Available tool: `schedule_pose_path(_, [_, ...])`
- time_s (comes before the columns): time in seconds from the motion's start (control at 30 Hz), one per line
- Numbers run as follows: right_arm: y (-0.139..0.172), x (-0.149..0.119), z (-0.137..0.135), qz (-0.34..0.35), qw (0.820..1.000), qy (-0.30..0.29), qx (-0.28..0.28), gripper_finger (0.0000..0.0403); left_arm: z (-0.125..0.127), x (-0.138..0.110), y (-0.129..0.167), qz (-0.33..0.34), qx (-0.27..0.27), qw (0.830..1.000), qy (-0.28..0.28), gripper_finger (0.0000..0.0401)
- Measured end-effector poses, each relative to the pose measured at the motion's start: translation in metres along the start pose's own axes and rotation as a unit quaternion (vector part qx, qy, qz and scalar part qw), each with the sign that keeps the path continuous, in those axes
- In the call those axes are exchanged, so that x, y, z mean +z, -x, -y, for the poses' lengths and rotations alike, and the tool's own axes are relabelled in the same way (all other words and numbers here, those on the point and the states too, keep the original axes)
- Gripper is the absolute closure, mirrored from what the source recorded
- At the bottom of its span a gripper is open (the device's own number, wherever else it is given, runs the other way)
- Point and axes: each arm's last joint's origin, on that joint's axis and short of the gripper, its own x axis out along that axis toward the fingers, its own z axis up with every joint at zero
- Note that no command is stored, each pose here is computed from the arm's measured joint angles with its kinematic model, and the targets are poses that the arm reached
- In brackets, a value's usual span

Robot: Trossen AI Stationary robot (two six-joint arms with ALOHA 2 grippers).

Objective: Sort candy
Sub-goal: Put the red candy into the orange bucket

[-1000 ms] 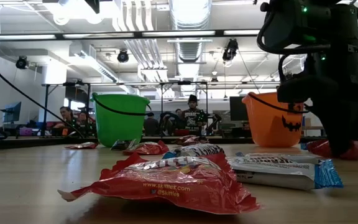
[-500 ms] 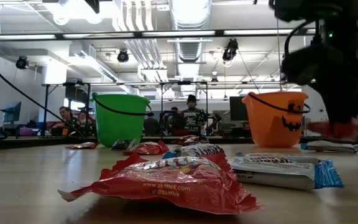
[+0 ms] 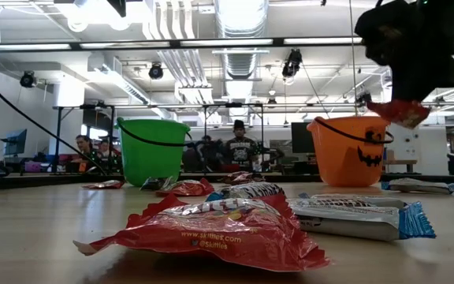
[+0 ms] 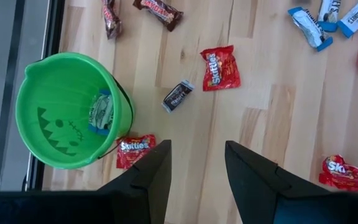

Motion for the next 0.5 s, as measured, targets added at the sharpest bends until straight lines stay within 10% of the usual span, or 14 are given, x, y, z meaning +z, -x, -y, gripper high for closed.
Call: schedule_pose_path(0.5, [0.030, 0.038, 0.032, 0.077, 0.997, -0.003, -0.001, 0.0390, 0.001, 0.003, 0.000, 0.016, -0.003, 1.000, 0.018, 0.0269])
